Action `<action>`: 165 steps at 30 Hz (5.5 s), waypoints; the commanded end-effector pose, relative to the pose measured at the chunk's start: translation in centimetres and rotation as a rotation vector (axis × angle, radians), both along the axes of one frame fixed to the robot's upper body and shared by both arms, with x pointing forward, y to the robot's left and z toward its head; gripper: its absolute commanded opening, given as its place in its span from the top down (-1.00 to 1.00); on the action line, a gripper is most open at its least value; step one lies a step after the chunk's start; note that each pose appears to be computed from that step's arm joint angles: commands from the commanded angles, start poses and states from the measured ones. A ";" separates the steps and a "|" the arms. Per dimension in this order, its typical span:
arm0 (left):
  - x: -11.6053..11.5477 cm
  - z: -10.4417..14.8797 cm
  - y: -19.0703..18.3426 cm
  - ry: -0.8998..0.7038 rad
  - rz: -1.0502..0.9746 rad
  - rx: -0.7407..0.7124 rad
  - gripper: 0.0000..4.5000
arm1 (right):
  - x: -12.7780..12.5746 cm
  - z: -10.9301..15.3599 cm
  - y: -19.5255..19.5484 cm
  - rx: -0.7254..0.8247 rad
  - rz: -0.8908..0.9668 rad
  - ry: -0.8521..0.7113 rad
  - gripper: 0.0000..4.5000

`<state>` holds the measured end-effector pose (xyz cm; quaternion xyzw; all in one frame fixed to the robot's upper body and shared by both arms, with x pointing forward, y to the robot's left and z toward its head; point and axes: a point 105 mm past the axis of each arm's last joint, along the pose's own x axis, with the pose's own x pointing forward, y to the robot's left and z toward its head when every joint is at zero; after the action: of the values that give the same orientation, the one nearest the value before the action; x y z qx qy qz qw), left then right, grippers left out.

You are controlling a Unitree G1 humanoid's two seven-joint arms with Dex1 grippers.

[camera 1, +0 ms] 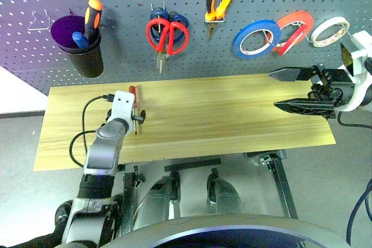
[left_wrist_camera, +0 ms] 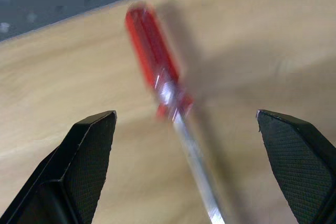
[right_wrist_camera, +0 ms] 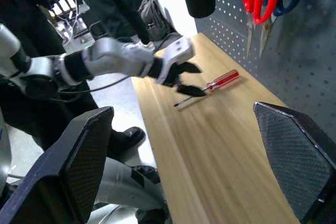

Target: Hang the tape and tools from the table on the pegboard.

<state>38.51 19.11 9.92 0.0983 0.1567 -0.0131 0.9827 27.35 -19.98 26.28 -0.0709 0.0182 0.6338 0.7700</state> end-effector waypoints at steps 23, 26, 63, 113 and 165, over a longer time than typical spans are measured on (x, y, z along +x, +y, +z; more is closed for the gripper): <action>4.4 -0.6 0.4 0.164 0.232 -0.167 -0.99 | -1.1 1.1 -0.1 -0.015 0.017 -0.013 -1.00; 4.5 -1.1 0.1 0.200 0.241 -0.181 -0.99 | -1.2 1.1 -0.1 -0.014 0.012 -0.012 -1.00; -0.8 -2.1 -1.0 0.312 0.197 -0.189 0.60 | -0.8 1.2 -0.5 -0.002 -0.001 -0.003 -1.00; -7.6 14.3 -4.2 -0.680 -0.195 0.018 0.60 | 1.4 1.0 -2.4 -0.020 -0.027 -0.006 -1.00; -7.9 30.5 -2.7 -1.167 -0.257 0.181 0.60 | -0.1 4.4 -2.6 0.264 0.143 -0.065 -1.00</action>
<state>31.95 16.17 38.89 0.1830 -0.3849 -0.0691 0.9020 27.77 -22.35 29.50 0.0199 -0.0684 0.6769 0.7327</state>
